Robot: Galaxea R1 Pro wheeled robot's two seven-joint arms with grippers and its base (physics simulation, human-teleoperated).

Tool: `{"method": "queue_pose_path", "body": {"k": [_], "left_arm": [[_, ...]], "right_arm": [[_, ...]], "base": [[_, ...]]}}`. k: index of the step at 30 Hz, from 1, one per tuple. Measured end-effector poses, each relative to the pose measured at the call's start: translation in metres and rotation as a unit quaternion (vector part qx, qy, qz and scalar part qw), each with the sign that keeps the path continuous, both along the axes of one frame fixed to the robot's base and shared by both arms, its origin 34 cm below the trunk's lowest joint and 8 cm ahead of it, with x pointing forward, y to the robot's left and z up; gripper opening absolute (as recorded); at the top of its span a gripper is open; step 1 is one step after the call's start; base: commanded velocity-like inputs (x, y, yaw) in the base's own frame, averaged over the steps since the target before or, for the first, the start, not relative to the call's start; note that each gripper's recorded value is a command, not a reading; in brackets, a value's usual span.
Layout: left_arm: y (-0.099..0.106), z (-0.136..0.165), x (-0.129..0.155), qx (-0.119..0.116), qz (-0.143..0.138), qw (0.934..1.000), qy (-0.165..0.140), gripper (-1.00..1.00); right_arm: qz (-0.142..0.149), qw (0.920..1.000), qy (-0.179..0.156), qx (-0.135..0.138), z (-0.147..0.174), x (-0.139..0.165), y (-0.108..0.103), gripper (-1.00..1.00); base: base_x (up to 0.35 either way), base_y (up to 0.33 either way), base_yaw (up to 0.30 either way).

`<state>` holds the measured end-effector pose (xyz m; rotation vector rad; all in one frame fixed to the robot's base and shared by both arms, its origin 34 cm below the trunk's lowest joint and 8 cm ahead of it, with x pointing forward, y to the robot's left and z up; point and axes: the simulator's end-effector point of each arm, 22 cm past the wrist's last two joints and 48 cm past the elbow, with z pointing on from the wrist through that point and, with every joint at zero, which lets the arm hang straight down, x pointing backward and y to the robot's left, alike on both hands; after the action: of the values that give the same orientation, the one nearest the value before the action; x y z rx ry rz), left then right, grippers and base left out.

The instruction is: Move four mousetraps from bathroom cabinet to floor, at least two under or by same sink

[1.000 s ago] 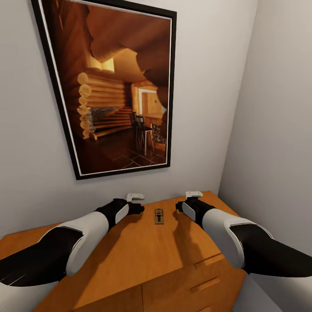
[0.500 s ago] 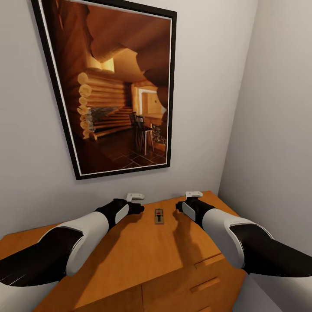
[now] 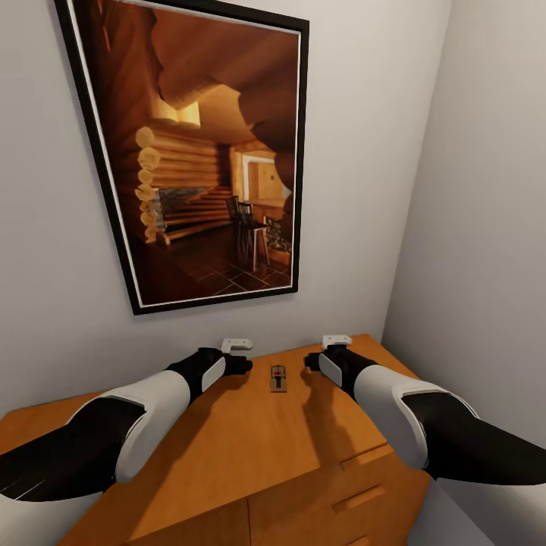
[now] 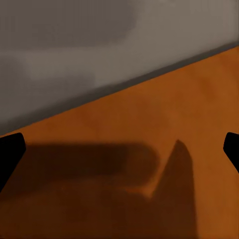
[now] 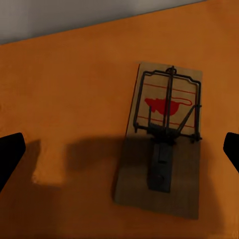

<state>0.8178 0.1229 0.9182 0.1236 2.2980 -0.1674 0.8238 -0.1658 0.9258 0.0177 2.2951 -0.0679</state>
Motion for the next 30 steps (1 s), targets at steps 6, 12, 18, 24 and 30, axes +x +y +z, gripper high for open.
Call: {"method": "queue_pose_path", "body": {"k": [6,12,18,24,30], "left_arm": [[0.000,0.000,0.000,0.000,0.000,1.0000,0.000,1.00],[0.000,0.000,0.000,0.000,0.000,1.0000,0.000,1.00],[0.000,0.000,0.000,0.000,0.000,1.0000,0.000,1.00],[0.000,0.000,0.000,0.000,0.000,1.0000,0.000,1.00],[0.000,0.000,0.000,0.000,0.000,1.0000,0.000,1.00]], "right_arm": [[0.007,0.9999,0.001,0.009,-0.001,0.001,-0.004,1.00],[0.006,0.9999,0.002,0.011,-0.002,0.002,-0.011,1.00],[0.006,0.9999,0.002,0.011,-0.002,0.002,-0.014,1.00],[0.005,0.9999,0.002,0.011,-0.002,0.002,-0.014,1.00],[0.005,0.9999,0.002,0.011,-0.002,0.002,-0.014,1.00]], "base": [[0.000,0.000,0.000],[0.000,0.000,0.000],[0.000,0.000,0.000],[0.000,0.000,0.000],[0.000,0.000,0.000]]}}
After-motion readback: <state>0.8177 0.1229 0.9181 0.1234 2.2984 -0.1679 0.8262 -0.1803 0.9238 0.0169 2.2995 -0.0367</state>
